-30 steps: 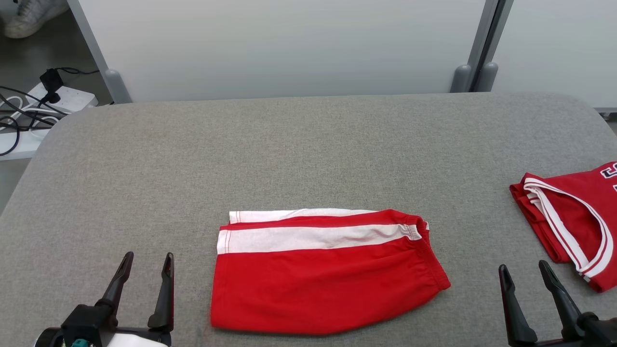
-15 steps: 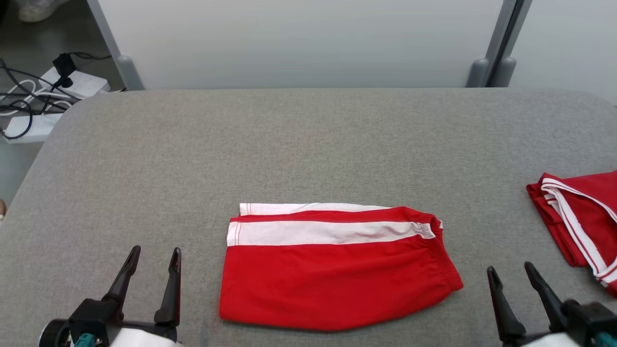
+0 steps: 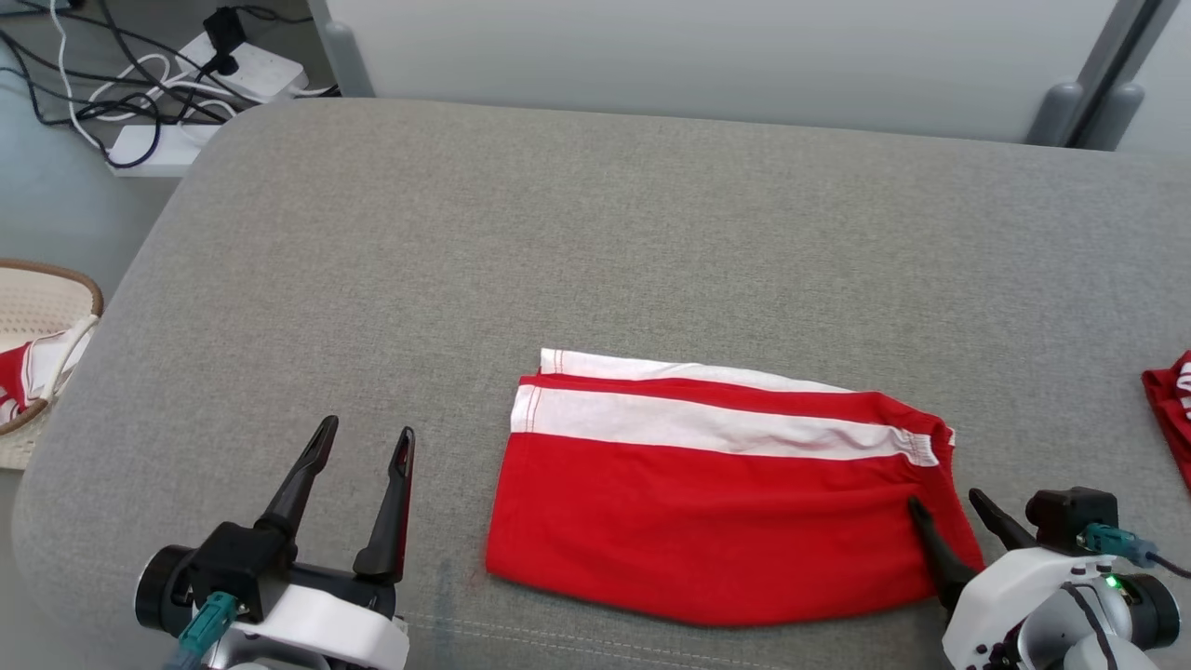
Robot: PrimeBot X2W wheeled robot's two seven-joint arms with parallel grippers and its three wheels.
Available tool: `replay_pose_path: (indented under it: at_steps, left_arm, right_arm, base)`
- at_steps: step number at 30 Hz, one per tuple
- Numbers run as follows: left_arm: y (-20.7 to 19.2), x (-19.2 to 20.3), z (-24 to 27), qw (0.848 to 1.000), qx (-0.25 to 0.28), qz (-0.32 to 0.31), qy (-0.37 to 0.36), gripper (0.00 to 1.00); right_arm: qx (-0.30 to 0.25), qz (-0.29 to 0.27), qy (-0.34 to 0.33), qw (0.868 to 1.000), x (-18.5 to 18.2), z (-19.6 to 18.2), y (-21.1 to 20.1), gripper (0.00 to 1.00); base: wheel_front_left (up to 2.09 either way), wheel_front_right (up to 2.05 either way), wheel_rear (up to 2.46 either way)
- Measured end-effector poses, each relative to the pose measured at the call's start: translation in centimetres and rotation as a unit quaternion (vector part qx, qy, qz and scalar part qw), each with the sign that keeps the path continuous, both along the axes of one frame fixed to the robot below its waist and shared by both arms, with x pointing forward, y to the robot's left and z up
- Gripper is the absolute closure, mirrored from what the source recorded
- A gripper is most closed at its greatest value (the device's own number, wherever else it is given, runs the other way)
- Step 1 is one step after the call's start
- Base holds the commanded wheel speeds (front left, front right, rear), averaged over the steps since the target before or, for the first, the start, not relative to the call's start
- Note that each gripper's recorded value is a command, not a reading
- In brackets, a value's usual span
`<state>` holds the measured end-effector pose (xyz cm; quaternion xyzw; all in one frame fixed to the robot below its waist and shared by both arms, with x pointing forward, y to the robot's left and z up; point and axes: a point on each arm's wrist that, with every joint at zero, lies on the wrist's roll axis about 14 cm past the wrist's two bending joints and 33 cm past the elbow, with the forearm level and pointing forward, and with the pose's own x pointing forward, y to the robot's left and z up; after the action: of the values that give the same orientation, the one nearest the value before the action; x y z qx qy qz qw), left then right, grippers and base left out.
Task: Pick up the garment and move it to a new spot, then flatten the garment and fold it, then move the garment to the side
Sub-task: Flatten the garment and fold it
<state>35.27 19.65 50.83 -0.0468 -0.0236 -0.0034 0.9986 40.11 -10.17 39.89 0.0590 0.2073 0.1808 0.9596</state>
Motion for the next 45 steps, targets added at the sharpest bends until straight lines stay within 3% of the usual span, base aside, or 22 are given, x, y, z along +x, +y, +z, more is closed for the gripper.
replay_pose_path:
  at_steps: [7, 9, 14, 21, 25, 34, 45]
  left_arm:
    - [1.0, -0.1, -0.5, 1.000, 0.005, 0.015, 0.009, 0.00]
    - [1.1, -0.1, -0.7, 1.000, 0.005, 0.017, 0.011, 0.00]
    - [0.8, 0.2, -0.6, 1.000, 0.004, 0.011, 0.010, 0.00]
    - [-0.2, 0.9, -0.8, 1.000, 0.002, -0.010, 0.010, 0.00]
    - [-0.8, 1.3, -0.8, 1.000, 0.001, -0.018, 0.010, 0.00]
    - [-2.0, 2.0, -0.6, 0.999, -0.004, -0.036, 0.005, 0.00]
    - [-2.0, 1.6, -0.5, 0.999, -0.002, -0.041, 0.004, 0.00]
  right_arm:
    - [0.014, -0.002, 0.065, 0.998, 1.0, -2.6, 0.9, 0.00]
    - [0.023, -0.001, 0.074, 0.997, 1.2, -2.7, 1.4, 1.00]
    - [0.040, -0.029, 0.075, 0.996, 1.5, -2.6, 0.0, 1.00]
    - [0.034, -0.114, 0.062, 0.991, 2.1, -2.5, -6.6, 1.00]
    - [0.040, -0.122, 0.054, 0.990, 2.2, -1.9, -7.3, 1.00]
    - [0.140, 0.010, 0.022, 0.990, 2.3, 5.3, 2.7, 1.00]
    - [0.177, 0.104, 0.050, 0.977, -1.0, 6.2, 11.7, 1.00]
  base:
    - [0.00, 0.00, 0.00]
    - [0.00, 0.00, 0.00]
    - [0.00, 0.00, 0.00]
    - [0.00, 0.00, 0.00]
    - [0.00, 0.00, 0.00]
    - [0.00, 0.00, 0.00]
    - [0.00, 0.00, 0.00]
